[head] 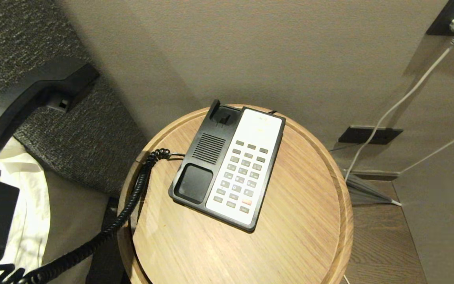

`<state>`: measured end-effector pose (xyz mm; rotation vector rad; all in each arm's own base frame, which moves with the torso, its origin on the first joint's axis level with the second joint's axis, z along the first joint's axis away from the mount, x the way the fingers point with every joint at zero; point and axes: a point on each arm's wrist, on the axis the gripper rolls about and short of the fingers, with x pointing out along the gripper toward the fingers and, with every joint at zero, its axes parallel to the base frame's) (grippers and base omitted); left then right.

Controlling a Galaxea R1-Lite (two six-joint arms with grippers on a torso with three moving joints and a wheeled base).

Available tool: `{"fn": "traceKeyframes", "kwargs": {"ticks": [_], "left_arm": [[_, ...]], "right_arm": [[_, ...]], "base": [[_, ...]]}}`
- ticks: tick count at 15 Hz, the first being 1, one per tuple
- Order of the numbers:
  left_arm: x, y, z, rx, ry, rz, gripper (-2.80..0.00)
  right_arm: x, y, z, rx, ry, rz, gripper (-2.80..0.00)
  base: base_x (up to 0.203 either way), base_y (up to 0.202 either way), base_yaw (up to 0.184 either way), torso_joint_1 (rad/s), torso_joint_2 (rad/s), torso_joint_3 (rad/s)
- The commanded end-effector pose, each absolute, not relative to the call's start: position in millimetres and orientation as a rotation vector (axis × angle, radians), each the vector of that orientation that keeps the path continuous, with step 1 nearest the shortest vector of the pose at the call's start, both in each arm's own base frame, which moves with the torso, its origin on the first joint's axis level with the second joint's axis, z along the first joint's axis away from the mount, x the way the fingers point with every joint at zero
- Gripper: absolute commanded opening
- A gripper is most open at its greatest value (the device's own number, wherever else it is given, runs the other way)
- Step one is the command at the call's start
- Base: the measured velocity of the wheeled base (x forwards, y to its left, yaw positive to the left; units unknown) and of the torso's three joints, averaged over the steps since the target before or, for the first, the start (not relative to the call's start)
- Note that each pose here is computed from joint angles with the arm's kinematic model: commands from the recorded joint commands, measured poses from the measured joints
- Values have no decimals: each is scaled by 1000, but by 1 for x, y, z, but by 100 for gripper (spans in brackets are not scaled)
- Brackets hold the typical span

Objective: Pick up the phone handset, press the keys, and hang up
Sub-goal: Dial the number

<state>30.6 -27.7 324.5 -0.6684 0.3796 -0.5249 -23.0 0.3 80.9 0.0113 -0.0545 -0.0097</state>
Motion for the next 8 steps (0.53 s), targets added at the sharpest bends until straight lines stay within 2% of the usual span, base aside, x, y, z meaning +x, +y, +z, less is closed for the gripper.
{"fn": "traceKeyframes", "kwargs": {"ticks": [1, 4, 8], "left_arm": [[31, -29, 322, -647, 386, -522, -280], [33, -31, 322, -642, 384, -520, -280], [32, -30, 322, -642, 382, -521, -280]], "right_arm": [[-22, 0, 75, -11, -23, 0, -280], [-26, 0, 88, -10, -65, -7, -280], [-88, 3, 168, 31, -132, 62, -280]], "base": [[0, 0, 0, 0, 0, 0], [0, 0, 0, 0, 0, 0], [0, 0, 0, 0, 0, 0]]}}
